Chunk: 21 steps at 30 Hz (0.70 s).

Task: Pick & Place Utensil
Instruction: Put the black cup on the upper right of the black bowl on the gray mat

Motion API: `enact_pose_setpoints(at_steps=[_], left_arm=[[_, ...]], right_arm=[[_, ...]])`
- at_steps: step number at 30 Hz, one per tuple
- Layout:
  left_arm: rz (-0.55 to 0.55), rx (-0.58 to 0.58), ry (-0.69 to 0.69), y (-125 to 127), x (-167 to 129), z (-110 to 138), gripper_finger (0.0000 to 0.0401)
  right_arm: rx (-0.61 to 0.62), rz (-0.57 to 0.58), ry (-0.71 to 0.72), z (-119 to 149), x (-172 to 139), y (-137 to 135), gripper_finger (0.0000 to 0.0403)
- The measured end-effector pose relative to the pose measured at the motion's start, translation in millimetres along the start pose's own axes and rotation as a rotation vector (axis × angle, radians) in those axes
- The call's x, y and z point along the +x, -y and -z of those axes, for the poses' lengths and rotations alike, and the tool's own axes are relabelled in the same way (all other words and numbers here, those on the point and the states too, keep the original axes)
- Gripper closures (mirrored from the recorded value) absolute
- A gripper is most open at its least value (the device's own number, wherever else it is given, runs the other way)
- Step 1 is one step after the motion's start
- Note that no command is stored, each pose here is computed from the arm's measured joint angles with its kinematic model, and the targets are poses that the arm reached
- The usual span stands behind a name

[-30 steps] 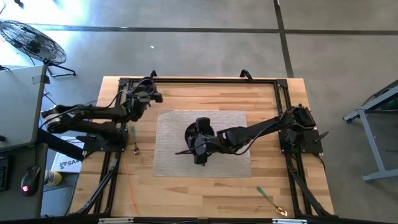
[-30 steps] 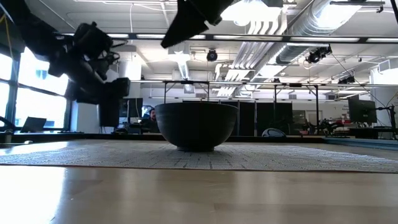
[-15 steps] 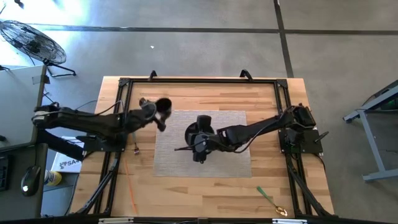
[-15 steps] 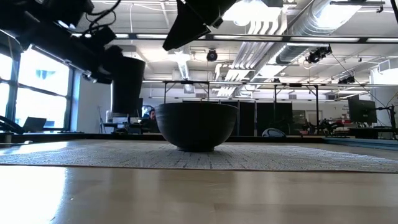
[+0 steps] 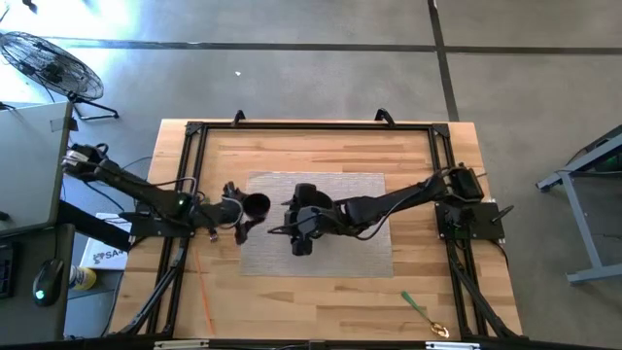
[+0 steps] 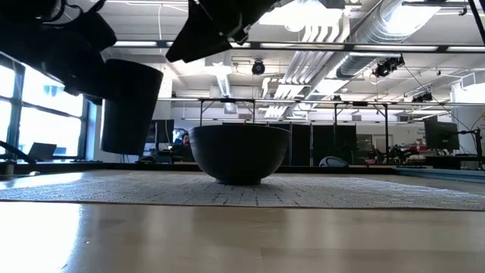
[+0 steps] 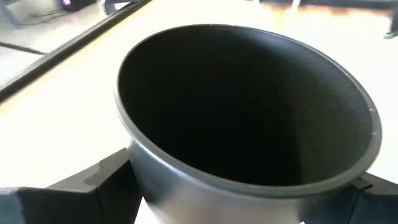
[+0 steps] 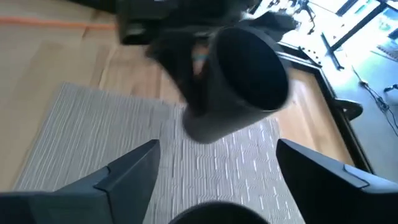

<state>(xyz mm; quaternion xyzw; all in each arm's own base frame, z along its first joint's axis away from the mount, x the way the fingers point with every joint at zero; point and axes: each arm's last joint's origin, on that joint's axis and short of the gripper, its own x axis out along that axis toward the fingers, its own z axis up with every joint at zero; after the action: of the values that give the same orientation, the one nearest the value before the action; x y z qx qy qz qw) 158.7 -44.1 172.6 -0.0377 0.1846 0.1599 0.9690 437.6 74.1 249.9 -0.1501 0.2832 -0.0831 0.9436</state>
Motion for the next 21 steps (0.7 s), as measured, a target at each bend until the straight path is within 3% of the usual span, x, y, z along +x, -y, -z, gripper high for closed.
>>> enact_pose_setpoints(at_steps=[5, 11, 17, 21], left_arm=[[0.111, -0.016, 0.095, 8, -6, 11, 0.0073], [0.127, 0.008, 0.096, 9, -7, 16, 0.0055], [0.105, 0.028, 0.082, 10, -4, 19, 0.0016], [0.119, 0.032, 0.118, 12, -3, 15, 0.0013]], right_arm=[[0.039, -0.065, 0.055, 1, 14, 6, 0.0049], [0.147, -0.110, 0.116, 9, 41, 9, 0.0008], [0.187, -0.255, 0.187, 14, 57, 15, 0.0010], [0.171, -0.275, 0.239, 23, 76, 14, 0.0009]])
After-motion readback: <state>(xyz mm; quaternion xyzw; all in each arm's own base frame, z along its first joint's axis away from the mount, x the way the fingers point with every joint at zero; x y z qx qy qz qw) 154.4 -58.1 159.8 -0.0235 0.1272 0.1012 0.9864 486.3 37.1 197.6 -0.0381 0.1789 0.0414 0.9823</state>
